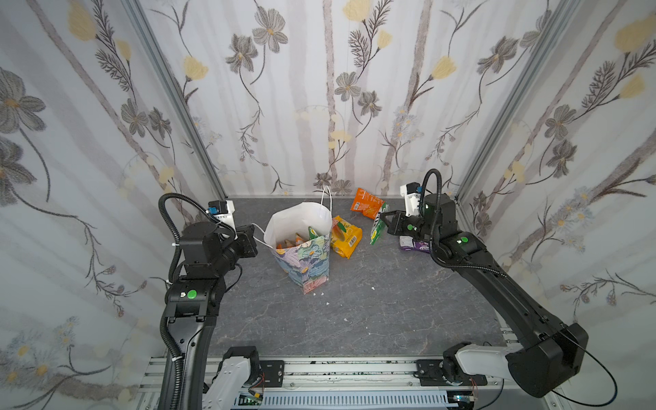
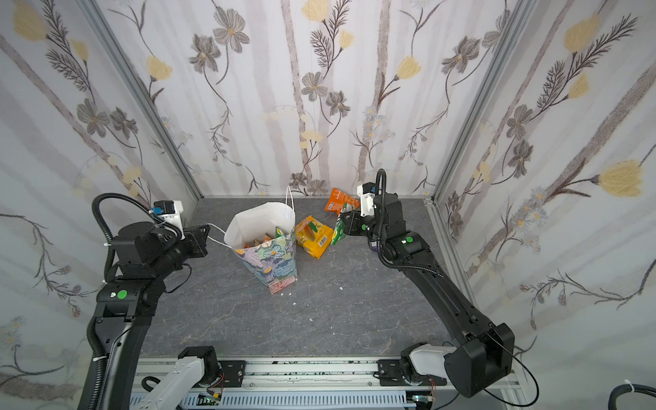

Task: Place the snacks into the paper bag
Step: Pick up the snack from the top-right of the table, then place the snack in the paper bag.

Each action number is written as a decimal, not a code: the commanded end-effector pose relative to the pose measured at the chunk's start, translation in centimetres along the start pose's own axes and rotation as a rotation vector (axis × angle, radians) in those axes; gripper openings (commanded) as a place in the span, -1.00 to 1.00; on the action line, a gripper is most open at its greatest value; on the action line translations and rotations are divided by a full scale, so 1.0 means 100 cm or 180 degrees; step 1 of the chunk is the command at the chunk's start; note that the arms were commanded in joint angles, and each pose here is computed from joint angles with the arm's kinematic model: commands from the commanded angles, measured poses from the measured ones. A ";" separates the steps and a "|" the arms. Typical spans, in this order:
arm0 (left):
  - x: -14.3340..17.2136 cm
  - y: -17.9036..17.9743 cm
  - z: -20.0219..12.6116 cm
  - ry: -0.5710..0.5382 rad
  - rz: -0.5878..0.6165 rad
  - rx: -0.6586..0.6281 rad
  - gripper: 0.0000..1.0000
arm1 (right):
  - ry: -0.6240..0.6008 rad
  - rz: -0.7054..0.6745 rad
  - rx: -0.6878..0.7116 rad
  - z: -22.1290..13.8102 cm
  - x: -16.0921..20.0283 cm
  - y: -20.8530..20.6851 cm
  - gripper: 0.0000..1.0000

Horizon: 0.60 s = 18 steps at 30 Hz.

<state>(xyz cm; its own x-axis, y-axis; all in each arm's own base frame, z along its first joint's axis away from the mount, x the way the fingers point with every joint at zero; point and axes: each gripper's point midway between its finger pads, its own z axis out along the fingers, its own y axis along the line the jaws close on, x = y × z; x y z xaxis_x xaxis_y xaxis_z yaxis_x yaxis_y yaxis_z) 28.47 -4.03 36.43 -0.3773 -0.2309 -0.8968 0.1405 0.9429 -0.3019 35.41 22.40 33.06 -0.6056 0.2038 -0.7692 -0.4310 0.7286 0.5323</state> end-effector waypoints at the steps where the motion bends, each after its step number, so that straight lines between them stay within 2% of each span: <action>1: -0.014 -0.002 -0.002 -0.0196 0.0040 0.0006 -1.00 | -0.0101 -0.0205 -0.0229 -0.006 -0.014 0.025 -1.00; 10: -0.013 -0.001 -0.002 -0.0188 0.0034 -0.0002 -1.00 | -0.0265 -0.0448 -0.0515 -0.019 -0.038 0.068 -1.00; 14: -0.015 -0.003 -0.002 -0.0197 0.0029 0.0026 -1.00 | -0.0487 -0.0621 -0.0866 -0.036 -0.057 0.111 -1.00; 18: -0.019 -0.005 -0.004 -0.0230 0.0039 0.0047 -1.00 | -0.0576 -0.0723 -0.0947 -0.046 -0.075 0.138 -1.00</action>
<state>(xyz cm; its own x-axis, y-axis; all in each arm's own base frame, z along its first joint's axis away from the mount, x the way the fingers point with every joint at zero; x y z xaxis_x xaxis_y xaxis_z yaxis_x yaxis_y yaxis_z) 28.43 -3.93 36.45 -0.3736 -0.2320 -0.8981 0.1353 0.9442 -0.3002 31.33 27.42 44.46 -0.4433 0.1695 -0.8802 -0.6781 0.5789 0.4529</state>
